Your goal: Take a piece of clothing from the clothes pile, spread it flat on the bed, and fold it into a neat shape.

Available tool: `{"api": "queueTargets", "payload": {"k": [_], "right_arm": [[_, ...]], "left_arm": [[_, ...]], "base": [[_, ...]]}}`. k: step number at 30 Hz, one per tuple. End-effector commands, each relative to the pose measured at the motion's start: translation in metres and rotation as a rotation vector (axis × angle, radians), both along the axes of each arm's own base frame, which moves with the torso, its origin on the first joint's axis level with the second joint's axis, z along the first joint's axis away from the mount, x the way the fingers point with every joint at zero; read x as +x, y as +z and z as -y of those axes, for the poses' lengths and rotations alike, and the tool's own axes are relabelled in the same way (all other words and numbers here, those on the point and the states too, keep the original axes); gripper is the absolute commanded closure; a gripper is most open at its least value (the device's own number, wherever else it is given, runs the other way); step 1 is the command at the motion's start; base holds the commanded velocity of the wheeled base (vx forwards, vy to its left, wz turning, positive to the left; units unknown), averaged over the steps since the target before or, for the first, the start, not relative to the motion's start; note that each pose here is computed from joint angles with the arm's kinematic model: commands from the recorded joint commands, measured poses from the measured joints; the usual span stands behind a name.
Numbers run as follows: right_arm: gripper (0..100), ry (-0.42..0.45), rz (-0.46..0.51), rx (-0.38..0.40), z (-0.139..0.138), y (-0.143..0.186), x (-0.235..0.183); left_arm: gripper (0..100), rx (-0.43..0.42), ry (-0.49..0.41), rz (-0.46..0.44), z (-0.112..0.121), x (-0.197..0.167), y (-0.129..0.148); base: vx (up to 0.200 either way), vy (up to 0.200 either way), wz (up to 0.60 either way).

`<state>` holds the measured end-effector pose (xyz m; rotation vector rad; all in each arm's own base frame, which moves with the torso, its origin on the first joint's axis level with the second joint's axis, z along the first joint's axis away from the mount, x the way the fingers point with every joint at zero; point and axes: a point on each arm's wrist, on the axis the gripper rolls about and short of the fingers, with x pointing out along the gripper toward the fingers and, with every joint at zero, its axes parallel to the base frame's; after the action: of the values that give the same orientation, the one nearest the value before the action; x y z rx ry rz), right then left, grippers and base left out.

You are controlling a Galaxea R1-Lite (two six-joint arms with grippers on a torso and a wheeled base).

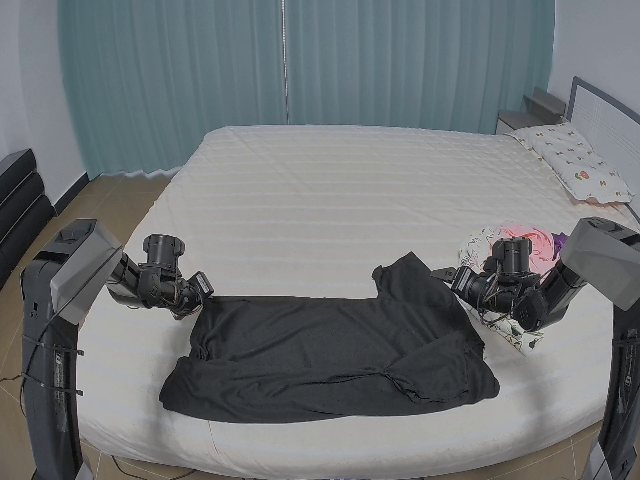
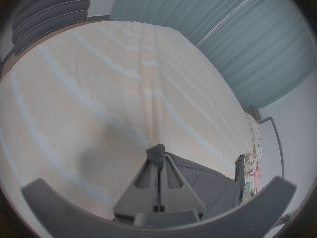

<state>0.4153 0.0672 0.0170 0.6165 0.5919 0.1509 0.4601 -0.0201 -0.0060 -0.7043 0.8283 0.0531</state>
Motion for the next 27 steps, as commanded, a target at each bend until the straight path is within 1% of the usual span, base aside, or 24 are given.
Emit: {"api": "queueTargets", "payload": {"k": [1,4,8,11,13,15,16,19,24,27], "right_arm": [[0,0.021,-0.025,-0.097,0.003,-0.022,0.030],[0,0.026,-0.013,-0.110,0.003,-0.025,0.041],[0,0.033,-0.017,-0.117,0.003,-0.036,0.045],[0,0.084,0.011,-0.166,0.002,-0.044,0.048],[0,0.091,0.015,-0.172,0.000,-0.049,0.052],[0,0.094,0.033,-0.167,-0.002,-0.047,0.056],[0,0.092,0.038,-0.164,-0.003,-0.046,0.058],[0,0.087,0.049,-0.158,-0.002,-0.045,0.061],[0,0.068,0.043,-0.144,0.003,-0.062,0.069],[0,0.063,0.055,-0.139,0.004,-0.064,0.070]], "left_arm": [[100,-0.003,0.021,0.021,-0.005,-0.006,0.017],[100,-0.001,0.027,0.026,-0.006,-0.008,0.021],[100,0.006,0.033,0.025,-0.008,-0.008,0.021],[100,0.016,0.039,0.018,-0.008,-0.008,0.018],[100,0.017,0.036,0.017,-0.007,-0.009,0.017],[100,0.011,0.036,0.016,-0.007,-0.009,0.017],[0,0.010,0.037,0.015,-0.007,-0.009,0.017],[0,0.012,0.037,0.020,-0.007,-0.008,0.018],[0,0.002,0.025,0.011,-0.005,-0.008,0.014],[0,0.002,0.022,0.005,-0.005,-0.008,0.011]], "base": [[0.000,0.000,0.00],[0.000,0.000,0.00],[0.000,0.000,0.00],[0.000,0.000,0.00],[0.000,0.000,0.00],[0.000,0.000,0.00],[0.000,0.000,0.00],[0.000,0.000,0.00],[0.000,0.000,0.00],[0.000,0.000,0.00]]}}
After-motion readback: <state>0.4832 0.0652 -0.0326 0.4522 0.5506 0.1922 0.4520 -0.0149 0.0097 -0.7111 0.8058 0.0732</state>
